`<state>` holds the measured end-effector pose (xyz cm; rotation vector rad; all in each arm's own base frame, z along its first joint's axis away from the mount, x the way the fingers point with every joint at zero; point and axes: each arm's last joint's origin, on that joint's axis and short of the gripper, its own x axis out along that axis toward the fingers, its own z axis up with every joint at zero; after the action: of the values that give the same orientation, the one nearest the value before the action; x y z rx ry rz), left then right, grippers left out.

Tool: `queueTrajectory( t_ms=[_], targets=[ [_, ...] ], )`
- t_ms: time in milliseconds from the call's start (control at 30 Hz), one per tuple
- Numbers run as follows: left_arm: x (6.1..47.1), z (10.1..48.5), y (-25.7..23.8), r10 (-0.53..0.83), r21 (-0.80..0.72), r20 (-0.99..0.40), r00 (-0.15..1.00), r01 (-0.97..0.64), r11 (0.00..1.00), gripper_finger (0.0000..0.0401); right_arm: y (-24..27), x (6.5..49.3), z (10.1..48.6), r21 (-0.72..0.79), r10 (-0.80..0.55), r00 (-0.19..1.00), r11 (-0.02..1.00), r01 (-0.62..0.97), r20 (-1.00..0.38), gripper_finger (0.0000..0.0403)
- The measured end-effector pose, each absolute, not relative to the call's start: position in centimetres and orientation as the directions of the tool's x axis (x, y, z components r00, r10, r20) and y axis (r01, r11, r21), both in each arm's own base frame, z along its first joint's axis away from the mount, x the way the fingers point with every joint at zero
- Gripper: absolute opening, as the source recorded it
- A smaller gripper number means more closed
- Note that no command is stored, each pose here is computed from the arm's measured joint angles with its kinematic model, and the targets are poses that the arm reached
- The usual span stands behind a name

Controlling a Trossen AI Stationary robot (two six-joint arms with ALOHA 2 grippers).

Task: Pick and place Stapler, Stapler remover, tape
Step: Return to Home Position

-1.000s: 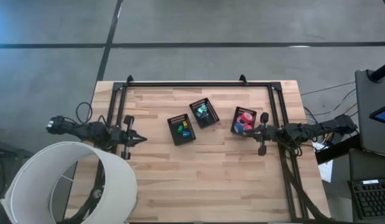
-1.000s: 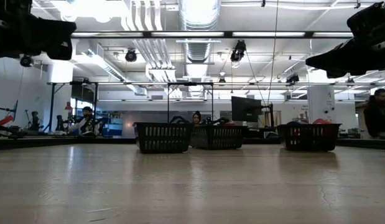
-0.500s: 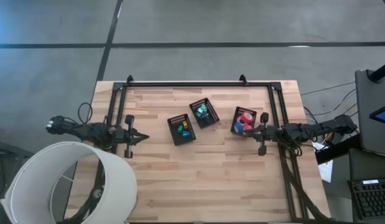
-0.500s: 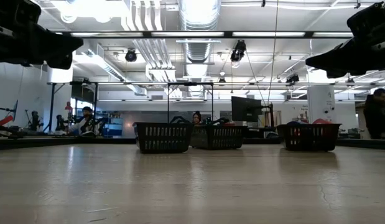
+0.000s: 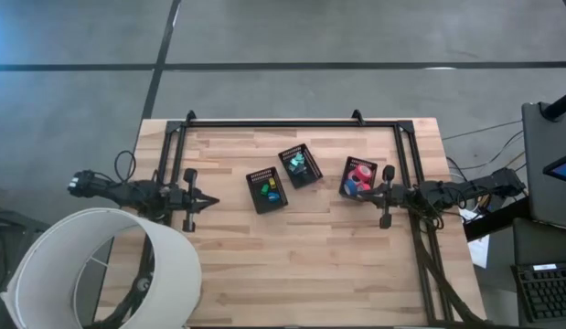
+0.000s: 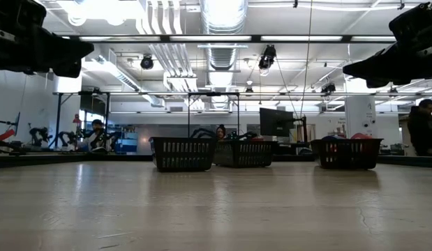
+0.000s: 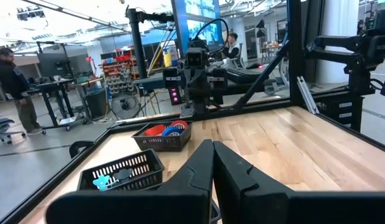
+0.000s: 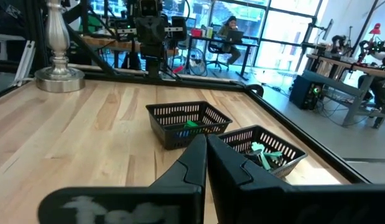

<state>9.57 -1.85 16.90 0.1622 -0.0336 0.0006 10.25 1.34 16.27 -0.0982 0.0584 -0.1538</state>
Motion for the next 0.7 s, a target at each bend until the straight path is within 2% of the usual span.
queueTrajectory(
  t_ms=[700],
  targets=[
    [9.57,16.97,-1.84,-0.001,0.160,0.041,0.999,-0.005,0.987,0.0014,1.34,10.25,16.27,-0.100,-0.156,0.987,0.984,0.150,-0.051,0.0008]
  ],
)
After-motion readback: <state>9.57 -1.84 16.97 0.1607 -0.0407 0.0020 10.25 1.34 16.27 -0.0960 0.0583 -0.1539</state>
